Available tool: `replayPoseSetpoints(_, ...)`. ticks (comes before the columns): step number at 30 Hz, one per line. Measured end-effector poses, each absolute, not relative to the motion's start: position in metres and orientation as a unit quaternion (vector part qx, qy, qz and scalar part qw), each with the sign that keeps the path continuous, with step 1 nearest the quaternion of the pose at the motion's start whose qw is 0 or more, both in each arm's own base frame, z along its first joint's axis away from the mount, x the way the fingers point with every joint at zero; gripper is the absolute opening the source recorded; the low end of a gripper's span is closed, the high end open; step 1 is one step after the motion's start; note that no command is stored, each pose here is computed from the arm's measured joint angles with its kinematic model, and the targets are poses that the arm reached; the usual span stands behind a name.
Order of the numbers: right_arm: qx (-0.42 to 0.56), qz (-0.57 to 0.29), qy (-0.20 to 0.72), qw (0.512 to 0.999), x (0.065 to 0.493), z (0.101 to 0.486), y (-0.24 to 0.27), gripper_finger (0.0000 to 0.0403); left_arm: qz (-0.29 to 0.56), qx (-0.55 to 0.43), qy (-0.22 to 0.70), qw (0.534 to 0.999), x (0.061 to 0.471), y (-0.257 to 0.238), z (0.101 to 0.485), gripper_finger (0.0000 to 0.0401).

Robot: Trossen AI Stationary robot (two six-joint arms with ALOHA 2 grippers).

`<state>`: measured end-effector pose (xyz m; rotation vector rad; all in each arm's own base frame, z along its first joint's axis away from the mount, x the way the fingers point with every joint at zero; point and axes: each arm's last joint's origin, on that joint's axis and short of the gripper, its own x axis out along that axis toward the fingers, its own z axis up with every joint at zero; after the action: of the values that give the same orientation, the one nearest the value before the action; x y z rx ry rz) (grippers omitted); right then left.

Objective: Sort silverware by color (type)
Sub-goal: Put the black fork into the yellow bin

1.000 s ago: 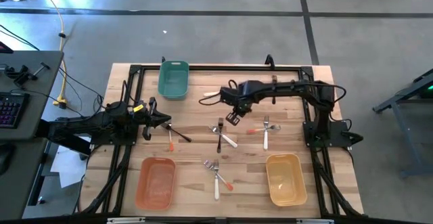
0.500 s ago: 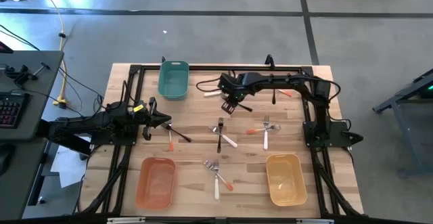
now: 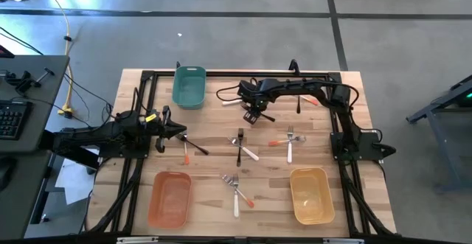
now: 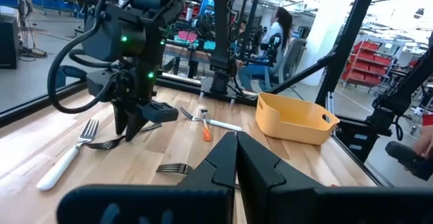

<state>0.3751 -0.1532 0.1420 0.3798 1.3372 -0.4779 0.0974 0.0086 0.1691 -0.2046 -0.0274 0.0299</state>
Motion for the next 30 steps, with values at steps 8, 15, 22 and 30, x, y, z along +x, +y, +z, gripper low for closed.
replayPoseSetpoints(8,0.192,-0.199,0.608,0.745,0.375,0.142,-0.153,0.0046,0.015,-0.102,-0.014,0.995,0.097,0.009,0.169,0.0001)
replayPoseSetpoints(15,0.212,-0.199,0.619,0.730,0.372,0.141,-0.151,0.0005,0.015,-0.102,-0.014,0.995,0.097,0.009,0.169,0.0001)
replayPoseSetpoints(22,0.242,-0.189,0.632,0.712,0.369,0.141,-0.146,0.0002,0.015,-0.102,-0.014,0.995,0.097,0.009,0.169,0.0001)
replayPoseSetpoints(30,0.247,-0.169,0.647,0.701,0.365,0.161,-0.122,0.0001,0.015,-0.102,-0.014,0.995,0.097,0.009,0.169,0.0001)
